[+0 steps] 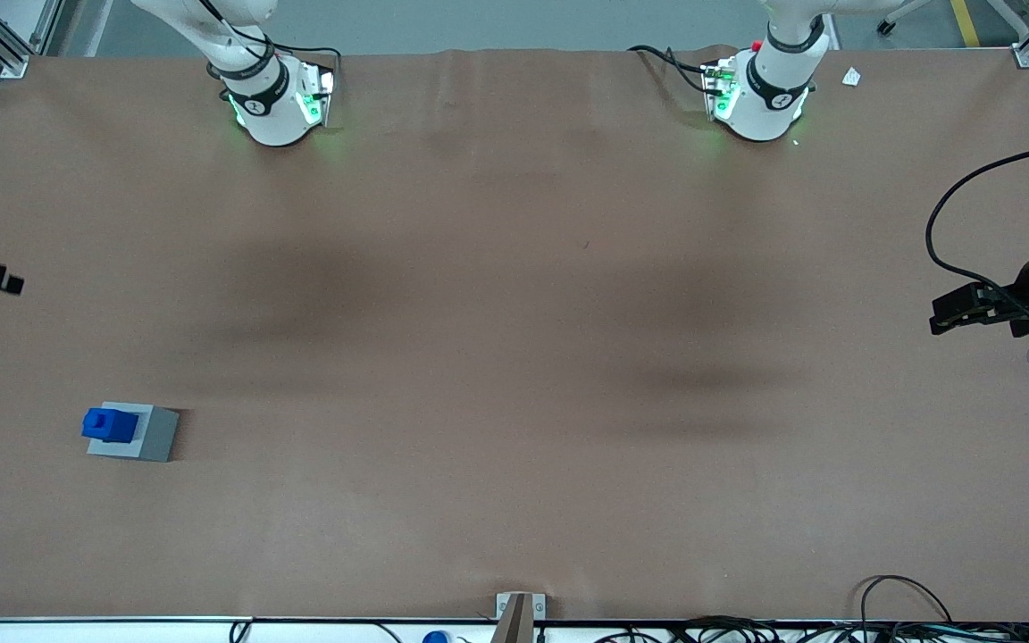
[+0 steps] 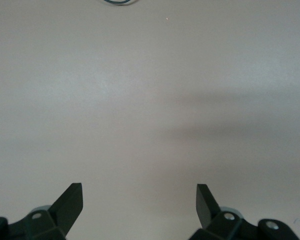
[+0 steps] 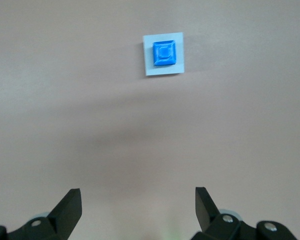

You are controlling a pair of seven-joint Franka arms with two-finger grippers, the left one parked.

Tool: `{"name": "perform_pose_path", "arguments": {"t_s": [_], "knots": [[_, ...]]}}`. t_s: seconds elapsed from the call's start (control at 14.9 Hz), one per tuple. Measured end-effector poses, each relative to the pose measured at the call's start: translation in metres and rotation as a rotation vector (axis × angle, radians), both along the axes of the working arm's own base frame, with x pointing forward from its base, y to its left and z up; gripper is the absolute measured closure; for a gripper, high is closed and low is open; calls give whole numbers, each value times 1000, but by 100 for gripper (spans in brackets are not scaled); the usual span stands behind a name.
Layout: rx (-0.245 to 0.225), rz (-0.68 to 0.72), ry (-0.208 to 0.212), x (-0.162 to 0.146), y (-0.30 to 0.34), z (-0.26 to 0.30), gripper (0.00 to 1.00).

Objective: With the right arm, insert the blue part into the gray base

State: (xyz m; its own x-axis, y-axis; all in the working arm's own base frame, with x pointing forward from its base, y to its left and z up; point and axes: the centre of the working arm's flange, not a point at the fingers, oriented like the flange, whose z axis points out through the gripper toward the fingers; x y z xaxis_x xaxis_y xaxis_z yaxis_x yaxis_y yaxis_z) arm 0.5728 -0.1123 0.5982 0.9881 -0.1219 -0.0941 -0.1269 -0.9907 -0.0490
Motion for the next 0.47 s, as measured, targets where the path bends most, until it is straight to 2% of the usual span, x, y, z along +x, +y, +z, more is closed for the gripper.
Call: {"name": "perform_pose_path", "arguments": {"t_s": [0.13, 0.27, 0.34, 0.47], "knots": [[-15, 35, -60, -24, 30, 16, 0], [-78, 79, -113, -42, 69, 18, 0], [-105, 84, -127, -49, 89, 17, 0], [-125, 88, -144, -57, 113, 14, 0]]}}
